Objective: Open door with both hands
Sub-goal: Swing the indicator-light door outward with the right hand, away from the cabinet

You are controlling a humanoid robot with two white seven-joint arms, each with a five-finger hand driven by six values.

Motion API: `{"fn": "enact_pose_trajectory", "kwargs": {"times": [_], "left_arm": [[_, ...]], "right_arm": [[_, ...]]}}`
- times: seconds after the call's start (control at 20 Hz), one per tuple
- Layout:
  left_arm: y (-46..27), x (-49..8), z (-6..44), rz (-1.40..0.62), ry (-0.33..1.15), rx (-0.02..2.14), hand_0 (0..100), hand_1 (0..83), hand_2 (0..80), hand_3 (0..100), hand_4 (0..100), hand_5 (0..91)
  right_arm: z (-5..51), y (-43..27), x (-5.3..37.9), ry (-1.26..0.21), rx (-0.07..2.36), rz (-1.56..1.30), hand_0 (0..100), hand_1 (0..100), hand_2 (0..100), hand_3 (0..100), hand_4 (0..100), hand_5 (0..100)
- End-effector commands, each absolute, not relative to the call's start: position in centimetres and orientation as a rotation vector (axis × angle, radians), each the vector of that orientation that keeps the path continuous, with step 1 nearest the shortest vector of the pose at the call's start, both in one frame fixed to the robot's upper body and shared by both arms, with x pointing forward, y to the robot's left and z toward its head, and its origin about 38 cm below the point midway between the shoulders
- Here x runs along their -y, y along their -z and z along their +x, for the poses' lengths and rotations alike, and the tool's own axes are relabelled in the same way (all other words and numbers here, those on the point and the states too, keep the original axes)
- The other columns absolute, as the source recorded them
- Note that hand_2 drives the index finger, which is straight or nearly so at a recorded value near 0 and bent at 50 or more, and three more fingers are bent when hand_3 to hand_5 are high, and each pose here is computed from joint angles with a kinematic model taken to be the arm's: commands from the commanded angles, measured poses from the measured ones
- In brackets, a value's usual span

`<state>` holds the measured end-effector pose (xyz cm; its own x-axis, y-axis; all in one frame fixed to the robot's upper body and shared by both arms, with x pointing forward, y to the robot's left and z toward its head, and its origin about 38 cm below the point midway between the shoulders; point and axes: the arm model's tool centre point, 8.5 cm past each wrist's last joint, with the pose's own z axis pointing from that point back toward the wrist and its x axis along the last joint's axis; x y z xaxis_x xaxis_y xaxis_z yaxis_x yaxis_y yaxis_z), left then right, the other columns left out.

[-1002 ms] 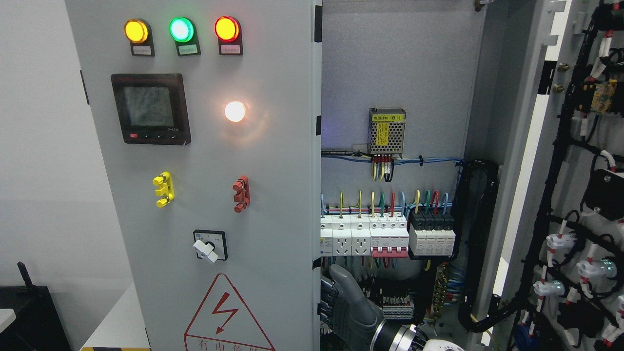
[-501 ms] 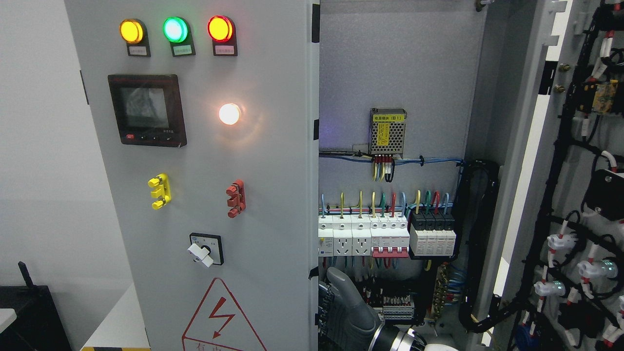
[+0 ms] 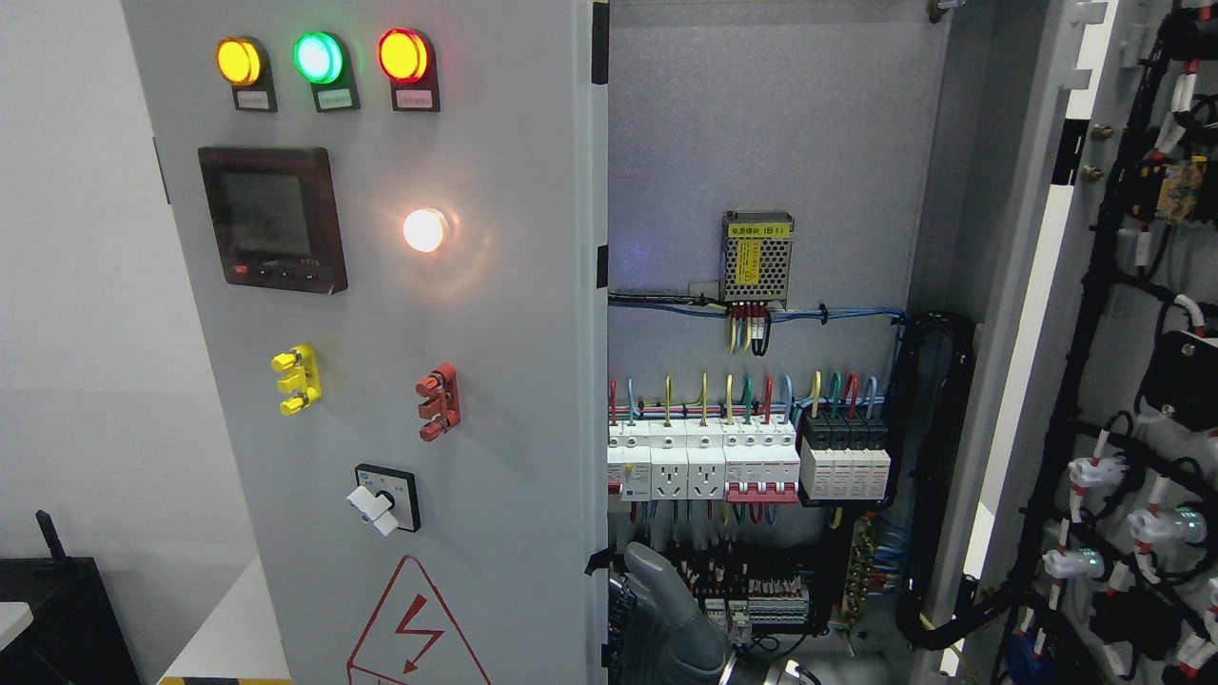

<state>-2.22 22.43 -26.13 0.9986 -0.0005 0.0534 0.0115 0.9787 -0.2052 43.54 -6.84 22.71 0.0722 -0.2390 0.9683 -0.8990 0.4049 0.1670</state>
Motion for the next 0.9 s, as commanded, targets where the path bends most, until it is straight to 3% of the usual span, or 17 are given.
{"fn": "enact_pose_trajectory", "kwargs": {"times": [0.0, 0.85], "left_arm": [[26.1, -22.4, -2.3, -0.206, -0.006, 0.052, 0, 0.0, 0.0, 0, 3, 0.0], [26.1, -22.4, -2.3, -0.206, -0.006, 0.052, 0, 0.0, 0.0, 0, 3, 0.0]], "right_arm": [[41.6, -23.3, 5.5, -0.735, 1.451, 1.136, 11, 0, 0, 0, 0, 0], [38.2, -22.7, 2.7, -0.822, 1.4, 1.212, 11, 0, 0, 0, 0, 0]]}}
